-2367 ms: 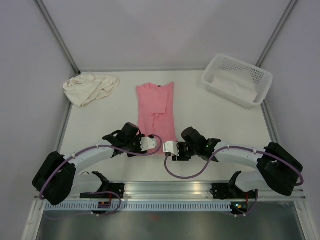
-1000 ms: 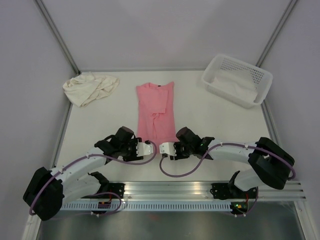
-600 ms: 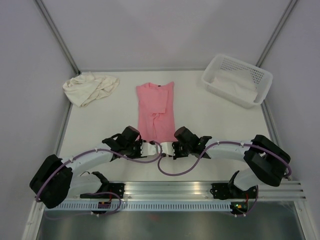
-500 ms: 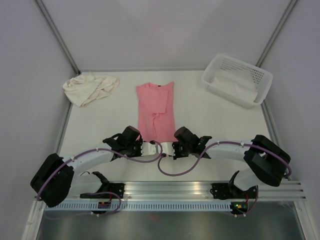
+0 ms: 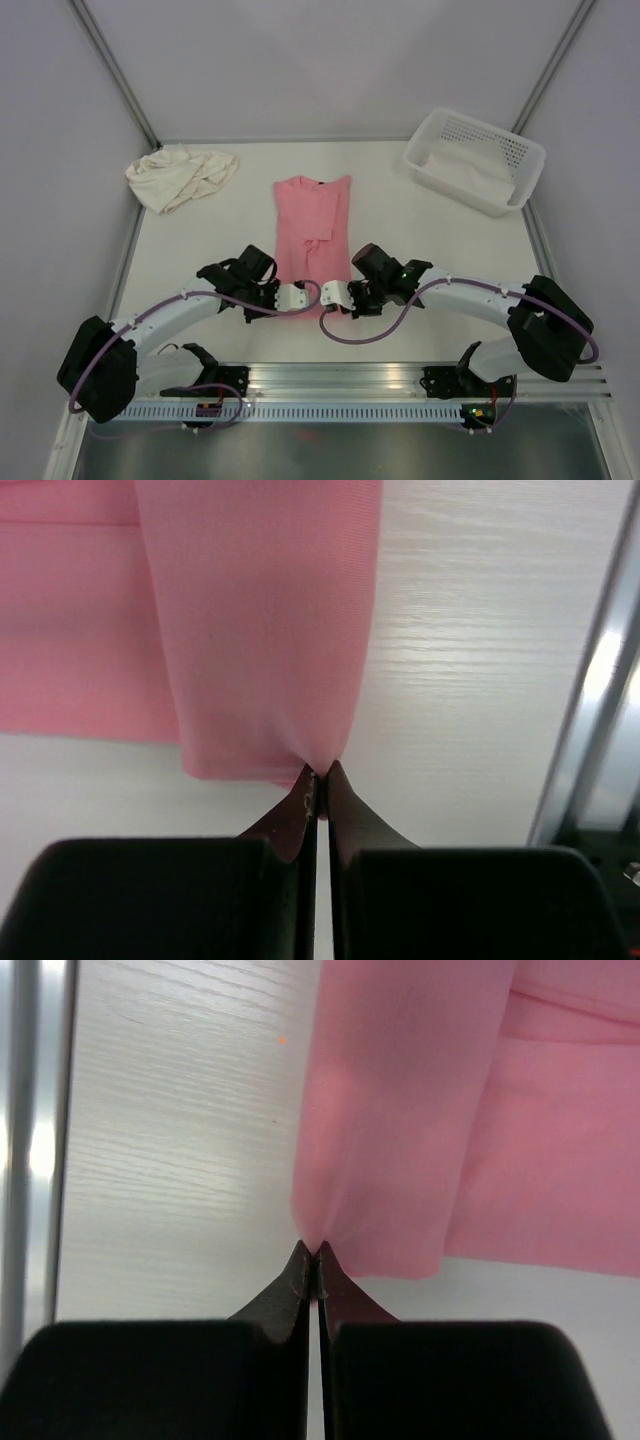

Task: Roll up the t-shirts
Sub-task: Roll the tshirt

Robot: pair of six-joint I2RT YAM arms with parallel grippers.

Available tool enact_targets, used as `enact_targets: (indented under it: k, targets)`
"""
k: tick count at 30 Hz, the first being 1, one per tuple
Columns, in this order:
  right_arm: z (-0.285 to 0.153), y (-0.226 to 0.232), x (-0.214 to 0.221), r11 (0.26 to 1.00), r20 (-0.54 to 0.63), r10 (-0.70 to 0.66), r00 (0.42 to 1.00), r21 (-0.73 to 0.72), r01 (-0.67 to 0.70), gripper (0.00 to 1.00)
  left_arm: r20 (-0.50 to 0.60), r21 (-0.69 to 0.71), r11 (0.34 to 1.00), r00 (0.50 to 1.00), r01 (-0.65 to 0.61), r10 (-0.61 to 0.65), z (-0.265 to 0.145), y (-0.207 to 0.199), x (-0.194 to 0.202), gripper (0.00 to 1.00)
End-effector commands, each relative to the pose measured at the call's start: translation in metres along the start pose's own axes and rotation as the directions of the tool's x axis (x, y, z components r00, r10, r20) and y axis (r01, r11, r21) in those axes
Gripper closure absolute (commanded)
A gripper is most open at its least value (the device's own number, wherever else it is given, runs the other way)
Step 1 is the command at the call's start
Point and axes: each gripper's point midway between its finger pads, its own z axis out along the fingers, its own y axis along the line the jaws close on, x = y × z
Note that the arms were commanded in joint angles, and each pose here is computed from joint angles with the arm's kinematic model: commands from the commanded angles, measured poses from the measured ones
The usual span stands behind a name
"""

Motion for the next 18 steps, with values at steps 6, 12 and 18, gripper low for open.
enact_targets:
  k: [6,12,18]
  targets:
    - [-0.027,0.027,-0.024,0.973,0.112,0.082,0.990,-0.226,-0.055,1.00,0.024,0.266,0.963,0.998,0.045,-0.053,-0.025,-0.055,-0.006,0.98]
    - [-0.015,-0.006,-0.022,0.966,0.138,0.216,0.967,-0.176,-0.191,1.00,0.058,0.300,0.939,0.979,0.169,-0.195,-0.032,-0.029,-0.020,0.98]
    - [0.000,-0.037,-0.017,0.962,0.131,0.268,0.954,-0.091,-0.258,1.00,0.038,0.314,0.897,0.940,0.311,-0.339,-0.033,0.001,-0.007,0.96]
